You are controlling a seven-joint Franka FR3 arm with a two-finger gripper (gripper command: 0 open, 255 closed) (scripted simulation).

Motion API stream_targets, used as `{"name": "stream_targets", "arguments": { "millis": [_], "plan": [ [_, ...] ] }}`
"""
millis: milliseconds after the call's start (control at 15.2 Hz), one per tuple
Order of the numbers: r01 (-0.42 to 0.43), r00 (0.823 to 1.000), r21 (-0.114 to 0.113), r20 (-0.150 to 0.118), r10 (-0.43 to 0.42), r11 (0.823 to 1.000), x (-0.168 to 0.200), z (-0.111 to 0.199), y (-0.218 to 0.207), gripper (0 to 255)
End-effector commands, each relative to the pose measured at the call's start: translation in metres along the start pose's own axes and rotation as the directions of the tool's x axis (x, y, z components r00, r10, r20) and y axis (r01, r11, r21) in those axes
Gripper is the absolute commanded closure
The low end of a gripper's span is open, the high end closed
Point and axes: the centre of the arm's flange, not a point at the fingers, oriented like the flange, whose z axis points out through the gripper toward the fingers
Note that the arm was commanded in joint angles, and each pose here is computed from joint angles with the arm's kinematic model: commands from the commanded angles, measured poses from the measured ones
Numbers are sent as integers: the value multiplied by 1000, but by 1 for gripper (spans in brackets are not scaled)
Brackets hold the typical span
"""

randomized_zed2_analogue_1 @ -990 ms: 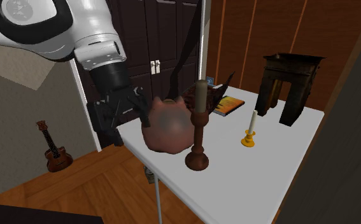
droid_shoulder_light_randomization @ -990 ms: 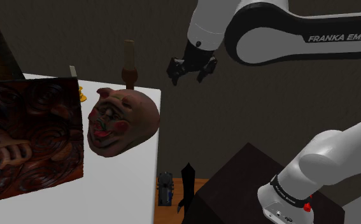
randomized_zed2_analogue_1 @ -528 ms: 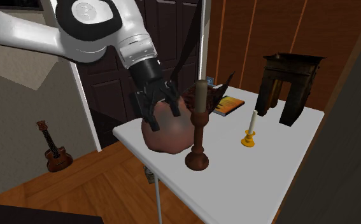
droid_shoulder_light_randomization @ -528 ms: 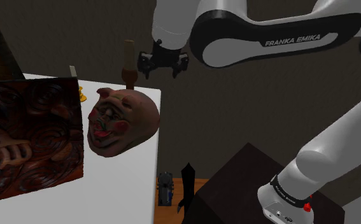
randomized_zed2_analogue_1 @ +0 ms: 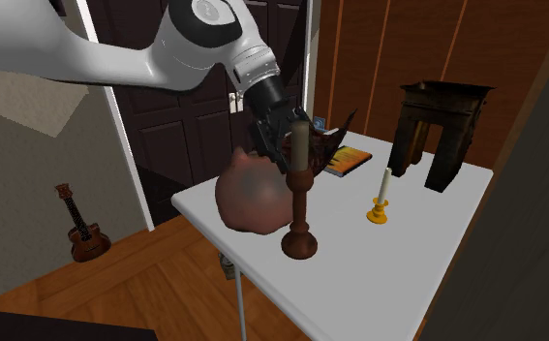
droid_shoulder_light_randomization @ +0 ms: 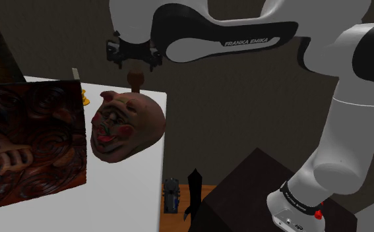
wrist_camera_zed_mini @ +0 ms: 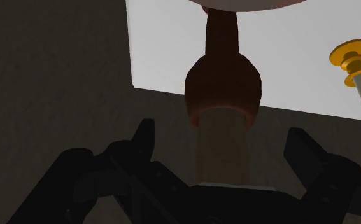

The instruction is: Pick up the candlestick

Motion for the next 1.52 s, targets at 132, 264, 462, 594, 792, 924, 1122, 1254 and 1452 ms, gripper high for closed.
{"name": "stream_targets", "arguments": {
  "millis": [132,264,462,594,792,924,1122,1254,1452],
  "plan": [
    [-9,1000,-2,-12,9,1000,-9,16,-7,0],
    [-9,1000,-2,-12,9,1000,-15,24,-7,0],
    [-9,1000,-2,-12,9,1000,-23,35,-7,0],
    [-9,1000,-2,-12,9,1000,-23,36,-6,255],
    [-9,1000,-2,-12,9,1000,-23,36,-6,255],
    [-9,1000,-2,-12,9,1000,-23,36,-6,255],
    [-9,1000,-2,-12,9,1000,-23,36,-6,255],
    [-9,1000,-2,-12,9,1000,-20,31,-7,255],
    [-9,1000,-2,-12,9,1000,-11,18,-7,255]
  ]
}}
